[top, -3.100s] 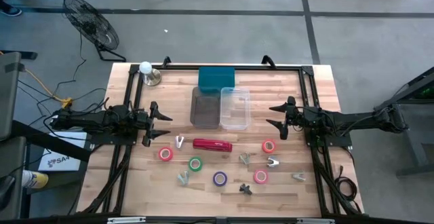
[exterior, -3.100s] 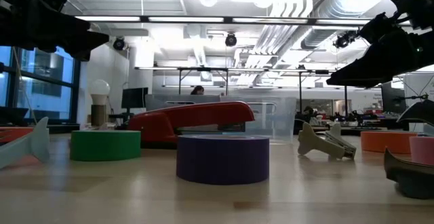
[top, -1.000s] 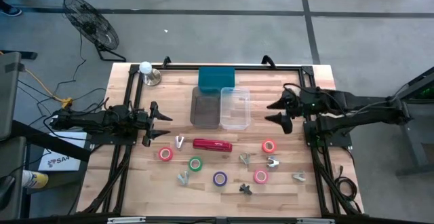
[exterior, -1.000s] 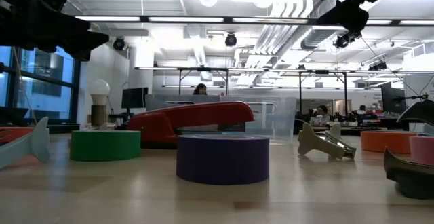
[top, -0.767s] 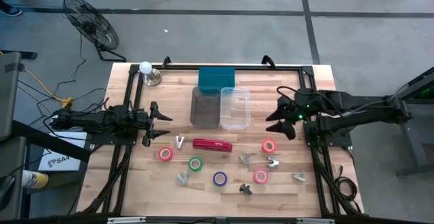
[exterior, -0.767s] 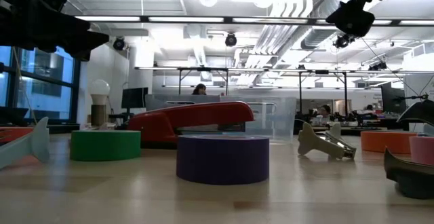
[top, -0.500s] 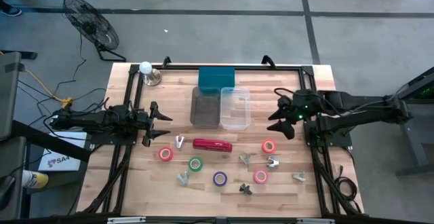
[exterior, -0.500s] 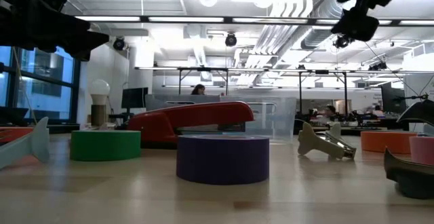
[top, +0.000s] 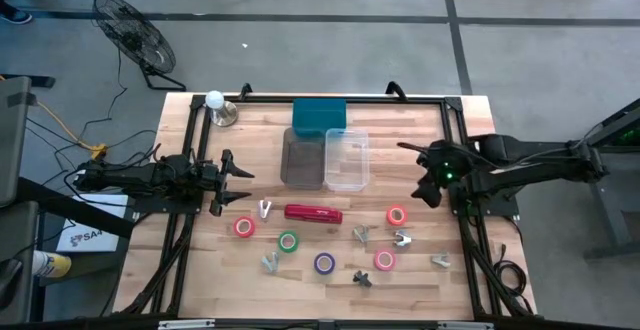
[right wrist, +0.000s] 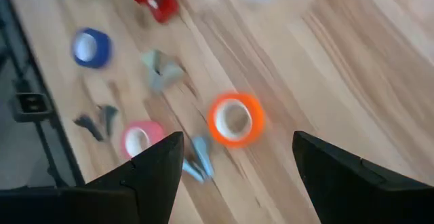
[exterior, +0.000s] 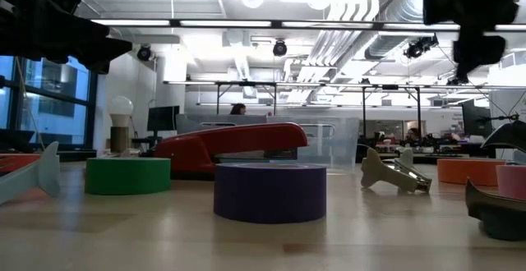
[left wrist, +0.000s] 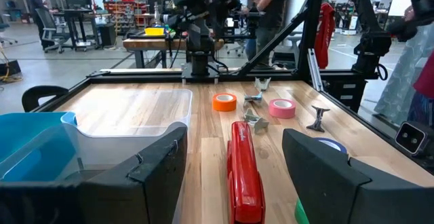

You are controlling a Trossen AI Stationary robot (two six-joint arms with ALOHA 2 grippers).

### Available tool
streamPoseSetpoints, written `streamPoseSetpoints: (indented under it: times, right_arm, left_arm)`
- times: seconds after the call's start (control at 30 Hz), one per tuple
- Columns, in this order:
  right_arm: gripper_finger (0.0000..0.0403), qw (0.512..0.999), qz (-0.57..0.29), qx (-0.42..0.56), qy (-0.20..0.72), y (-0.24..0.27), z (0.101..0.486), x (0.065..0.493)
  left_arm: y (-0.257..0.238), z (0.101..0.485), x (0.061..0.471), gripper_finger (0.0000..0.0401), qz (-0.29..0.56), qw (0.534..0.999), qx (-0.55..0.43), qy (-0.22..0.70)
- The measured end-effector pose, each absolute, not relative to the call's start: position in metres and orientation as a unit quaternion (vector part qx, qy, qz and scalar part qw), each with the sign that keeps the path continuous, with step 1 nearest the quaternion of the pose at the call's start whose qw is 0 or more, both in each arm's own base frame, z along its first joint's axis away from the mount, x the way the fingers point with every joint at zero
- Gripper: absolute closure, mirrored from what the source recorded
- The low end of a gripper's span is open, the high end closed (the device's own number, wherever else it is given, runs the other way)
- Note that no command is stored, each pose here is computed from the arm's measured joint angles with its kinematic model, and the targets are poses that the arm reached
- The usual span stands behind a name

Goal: Pick and place Stapler, Stapler remover, tape
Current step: Put the orange tape into the blue bin

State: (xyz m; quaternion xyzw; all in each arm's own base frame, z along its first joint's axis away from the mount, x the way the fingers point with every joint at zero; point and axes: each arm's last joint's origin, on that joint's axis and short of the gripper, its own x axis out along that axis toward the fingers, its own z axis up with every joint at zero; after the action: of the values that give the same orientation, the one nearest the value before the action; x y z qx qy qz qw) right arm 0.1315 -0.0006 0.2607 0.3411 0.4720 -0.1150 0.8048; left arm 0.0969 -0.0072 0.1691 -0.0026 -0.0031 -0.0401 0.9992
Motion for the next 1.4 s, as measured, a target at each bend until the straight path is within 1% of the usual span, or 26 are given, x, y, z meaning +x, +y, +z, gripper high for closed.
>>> streamPoseSetpoints:
  times: [0.13, 0.27, 0.4, 0.57, 0.8, 1.03, 1.2, 1.4]
  right_arm:
    - [0.0135, 0.757, -0.166, 0.371, 0.512, -0.001, 0.255, 0.122]
    - [0.0135, 0.704, -0.240, 0.397, 0.537, -0.001, 0.250, 0.111]
    - [0.0135, 0.678, -0.268, 0.419, 0.541, -0.001, 0.248, 0.113]
    - [0.0135, 0.639, -0.306, 0.430, 0.560, -0.001, 0.238, 0.127]
    - [0.0135, 0.622, -0.329, 0.443, 0.556, 0.001, 0.220, 0.162]
    - [0.0135, 0.579, -0.359, 0.431, 0.591, 0.011, 0.196, 0.182]
    - [0.0135, 0.575, -0.345, 0.448, 0.591, 0.016, 0.185, 0.197]
    - [0.0135, 0.562, -0.357, 0.447, 0.598, 0.019, 0.172, 0.207]
  left_arm:
    - [-0.007, 0.169, 0.097, 0.0163, -0.040, 0.999, -0.003, -0.003]
    - [-0.007, 0.169, 0.097, 0.0163, -0.040, 0.999, -0.002, -0.003]
    - [-0.007, 0.169, 0.097, 0.0163, -0.040, 0.999, -0.003, -0.003]
    - [-0.007, 0.169, 0.097, 0.0163, -0.040, 0.999, -0.003, -0.003]
    - [-0.007, 0.169, 0.097, 0.0163, -0.040, 0.999, -0.003, -0.003]
    - [-0.007, 0.169, 0.097, 0.0163, -0.040, 0.999, -0.003, -0.003]
    - [-0.007, 0.169, 0.097, 0.0163, -0.040, 0.999, -0.003, -0.003]
    - [-0.007, 0.169, 0.097, 0.0163, -0.040, 0.999, -0.003, -0.003]
